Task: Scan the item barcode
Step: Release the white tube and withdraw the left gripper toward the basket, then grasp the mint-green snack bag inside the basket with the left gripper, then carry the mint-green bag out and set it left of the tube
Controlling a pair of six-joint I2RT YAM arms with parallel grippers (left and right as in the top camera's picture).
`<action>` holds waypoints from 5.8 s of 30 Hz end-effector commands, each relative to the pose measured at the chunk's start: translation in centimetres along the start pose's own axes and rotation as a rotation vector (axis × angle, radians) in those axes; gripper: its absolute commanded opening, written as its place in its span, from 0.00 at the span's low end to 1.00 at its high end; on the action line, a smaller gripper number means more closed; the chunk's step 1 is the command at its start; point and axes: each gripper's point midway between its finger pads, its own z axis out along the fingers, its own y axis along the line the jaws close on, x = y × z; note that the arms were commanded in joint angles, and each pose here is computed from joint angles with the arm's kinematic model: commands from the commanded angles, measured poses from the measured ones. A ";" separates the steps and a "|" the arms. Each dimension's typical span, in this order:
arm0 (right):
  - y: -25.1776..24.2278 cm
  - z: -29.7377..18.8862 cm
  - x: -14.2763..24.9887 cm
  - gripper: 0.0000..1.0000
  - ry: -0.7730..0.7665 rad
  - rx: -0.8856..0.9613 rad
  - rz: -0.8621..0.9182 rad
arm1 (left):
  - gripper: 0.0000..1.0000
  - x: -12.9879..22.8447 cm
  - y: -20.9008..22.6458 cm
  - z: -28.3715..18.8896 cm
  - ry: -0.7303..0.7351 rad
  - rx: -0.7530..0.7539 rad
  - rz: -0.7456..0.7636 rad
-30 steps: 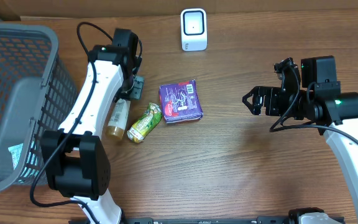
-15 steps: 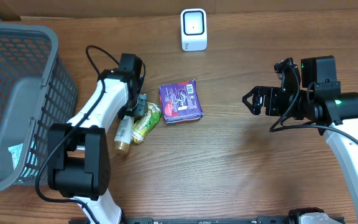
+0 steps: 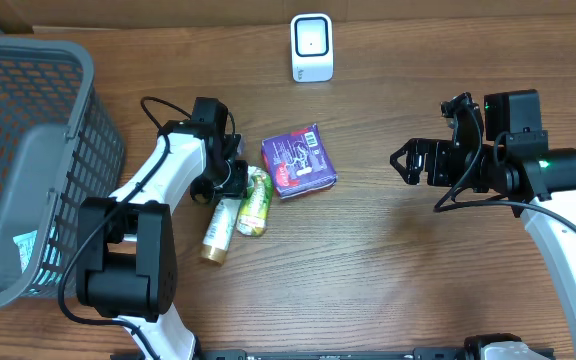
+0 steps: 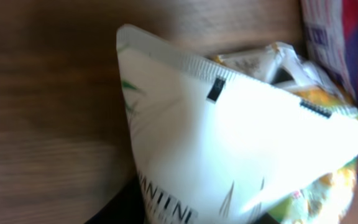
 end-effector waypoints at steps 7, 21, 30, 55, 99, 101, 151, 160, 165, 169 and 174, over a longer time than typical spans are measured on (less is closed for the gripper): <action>0.2 -0.2 -0.4 1.00 -0.015 0.001 -0.011 | 0.38 -6.4 -1.3 -13.2 -0.195 -0.047 -0.007; 0.2 -0.2 -0.4 1.00 -0.015 0.001 -0.011 | 0.39 -4.5 2.4 -38.5 -0.701 -0.299 -0.176; 0.2 -0.2 -0.4 1.00 -0.015 0.001 -0.011 | 0.42 1.3 13.8 -43.1 -0.803 -0.320 -0.597; 0.2 -0.2 -0.4 1.00 -0.015 0.001 -0.011 | 0.34 10.6 30.4 -22.3 -0.217 -0.266 -0.932; 0.2 -0.2 -0.4 1.00 -0.015 0.001 -0.011 | 0.59 16.3 34.9 -5.6 0.001 -0.399 -0.678; 0.2 -0.2 -0.4 1.00 -0.015 0.001 -0.011 | 0.46 16.1 34.4 -4.9 0.008 -0.361 -0.676; 0.2 -0.2 -0.4 1.00 -0.015 0.002 -0.011 | 0.04 -5.5 1.7 -22.4 -0.273 -0.203 0.088; 0.2 -0.2 -0.4 1.00 -0.015 0.001 -0.011 | 0.04 -1.7 3.8 -9.3 -0.033 -0.199 0.069; 0.2 -0.2 -0.4 1.00 -0.015 0.001 -0.011 | 0.04 0.4 4.7 -6.0 0.032 -0.213 0.065; 0.2 -0.2 -0.4 1.00 -0.015 0.001 -0.011 | 0.19 0.5 3.6 -4.8 0.024 -0.139 0.062; 0.2 -0.2 -0.4 1.00 -0.015 0.001 -0.011 | 0.75 0.1 2.2 -4.7 0.003 -0.060 0.065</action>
